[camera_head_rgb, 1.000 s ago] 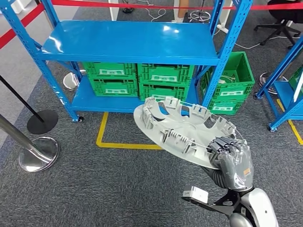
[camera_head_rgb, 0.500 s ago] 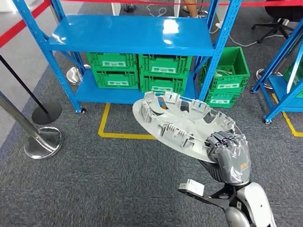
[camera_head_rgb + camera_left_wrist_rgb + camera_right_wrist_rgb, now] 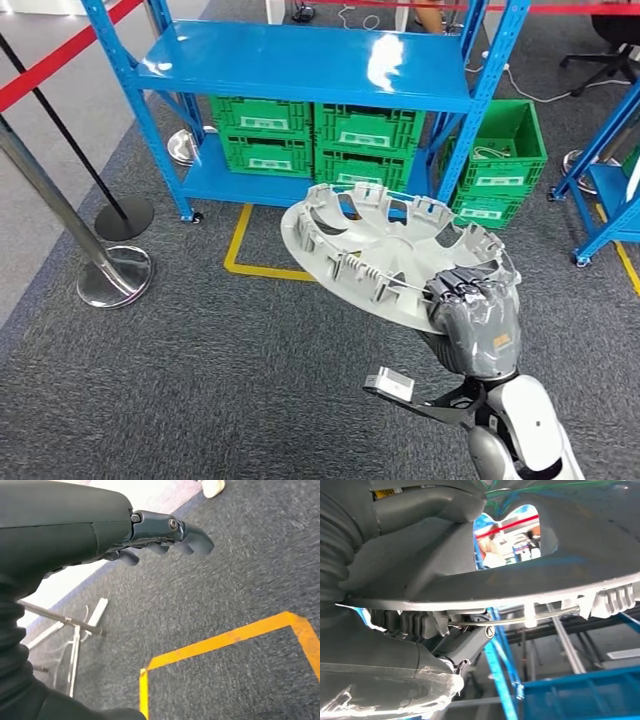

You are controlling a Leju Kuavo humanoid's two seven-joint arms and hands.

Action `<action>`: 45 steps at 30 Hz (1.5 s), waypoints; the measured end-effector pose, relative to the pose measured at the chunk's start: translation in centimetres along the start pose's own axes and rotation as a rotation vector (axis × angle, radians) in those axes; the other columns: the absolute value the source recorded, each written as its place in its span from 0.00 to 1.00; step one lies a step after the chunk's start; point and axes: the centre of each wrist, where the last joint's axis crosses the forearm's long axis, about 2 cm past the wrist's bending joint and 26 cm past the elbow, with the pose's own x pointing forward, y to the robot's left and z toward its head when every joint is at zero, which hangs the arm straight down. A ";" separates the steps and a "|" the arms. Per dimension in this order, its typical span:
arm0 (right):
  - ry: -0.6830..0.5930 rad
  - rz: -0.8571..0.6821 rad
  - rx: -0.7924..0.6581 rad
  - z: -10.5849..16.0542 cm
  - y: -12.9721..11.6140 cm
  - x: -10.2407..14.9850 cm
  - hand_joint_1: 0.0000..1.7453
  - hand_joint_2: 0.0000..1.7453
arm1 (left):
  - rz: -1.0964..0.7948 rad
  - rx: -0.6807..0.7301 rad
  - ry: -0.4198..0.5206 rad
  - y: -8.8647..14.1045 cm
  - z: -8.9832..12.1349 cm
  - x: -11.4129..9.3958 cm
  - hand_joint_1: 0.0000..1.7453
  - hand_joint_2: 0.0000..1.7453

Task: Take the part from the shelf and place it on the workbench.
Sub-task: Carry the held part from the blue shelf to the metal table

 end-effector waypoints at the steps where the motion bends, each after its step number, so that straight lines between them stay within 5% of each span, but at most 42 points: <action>1: -0.001 0.003 -0.003 -0.1 0.0 0.0 1.00 1.00 | 0.000 0.001 0.000 0.0 0.0 0.0 0.00 1.00; 45: -0.019 0.061 0.000 -0.7 0.6 0.7 1.00 1.00 | 0.019 -0.011 0.017 -0.1 0.1 0.1 0.00 1.00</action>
